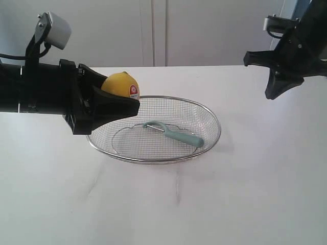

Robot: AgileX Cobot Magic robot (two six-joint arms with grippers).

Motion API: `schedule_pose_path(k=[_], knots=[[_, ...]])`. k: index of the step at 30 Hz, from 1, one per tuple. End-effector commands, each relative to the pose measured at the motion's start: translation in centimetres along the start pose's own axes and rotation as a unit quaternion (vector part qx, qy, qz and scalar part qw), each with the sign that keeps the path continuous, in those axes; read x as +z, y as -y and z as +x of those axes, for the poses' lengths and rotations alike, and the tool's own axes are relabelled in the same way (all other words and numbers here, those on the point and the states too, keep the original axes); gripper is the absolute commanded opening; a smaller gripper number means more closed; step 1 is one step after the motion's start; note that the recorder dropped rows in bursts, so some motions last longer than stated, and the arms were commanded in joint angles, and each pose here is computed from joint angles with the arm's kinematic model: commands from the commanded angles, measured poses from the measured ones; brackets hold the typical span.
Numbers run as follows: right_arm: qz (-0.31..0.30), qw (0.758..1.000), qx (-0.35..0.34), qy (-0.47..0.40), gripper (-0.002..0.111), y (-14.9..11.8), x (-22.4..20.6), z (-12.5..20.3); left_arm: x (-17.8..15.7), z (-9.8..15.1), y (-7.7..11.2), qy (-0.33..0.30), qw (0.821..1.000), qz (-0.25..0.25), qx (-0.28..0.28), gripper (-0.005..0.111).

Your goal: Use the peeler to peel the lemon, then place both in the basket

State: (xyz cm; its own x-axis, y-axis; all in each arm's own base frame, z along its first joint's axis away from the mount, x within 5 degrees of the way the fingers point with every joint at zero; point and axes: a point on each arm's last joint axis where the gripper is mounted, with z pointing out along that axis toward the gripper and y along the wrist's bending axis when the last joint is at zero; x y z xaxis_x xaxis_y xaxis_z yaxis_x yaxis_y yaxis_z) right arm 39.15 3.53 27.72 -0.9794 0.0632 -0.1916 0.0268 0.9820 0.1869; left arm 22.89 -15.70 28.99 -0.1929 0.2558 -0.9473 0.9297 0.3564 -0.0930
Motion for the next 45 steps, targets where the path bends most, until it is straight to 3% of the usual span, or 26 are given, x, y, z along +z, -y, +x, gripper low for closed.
schedule_pose_path(k=[1,23,35,41,45], knots=[[0.006,1.000,0.009,0.009,0.000,0.7,-0.9,0.0,-0.1,-0.3,0.2,0.012,1.000,0.007,-0.005,0.000],[0.005,1.000,0.009,0.009,0.000,0.7,-0.9,0.0,-0.1,-0.1,0.1,0.003,1.000,-0.004,0.000,0.000],[0.005,1.000,0.009,0.009,0.000,0.7,-0.9,0.0,-0.4,1.5,-1.3,-0.101,0.991,-0.081,-0.034,0.000],[0.005,1.000,0.009,0.009,0.000,0.7,-0.9,0.0,-1.0,0.2,-1.5,-0.167,0.982,-0.079,-0.045,0.000],[0.004,1.000,0.010,0.009,0.000,0.7,-0.9,0.0,-1.4,-0.9,-1.9,-0.204,0.972,-0.109,-0.039,0.000]])
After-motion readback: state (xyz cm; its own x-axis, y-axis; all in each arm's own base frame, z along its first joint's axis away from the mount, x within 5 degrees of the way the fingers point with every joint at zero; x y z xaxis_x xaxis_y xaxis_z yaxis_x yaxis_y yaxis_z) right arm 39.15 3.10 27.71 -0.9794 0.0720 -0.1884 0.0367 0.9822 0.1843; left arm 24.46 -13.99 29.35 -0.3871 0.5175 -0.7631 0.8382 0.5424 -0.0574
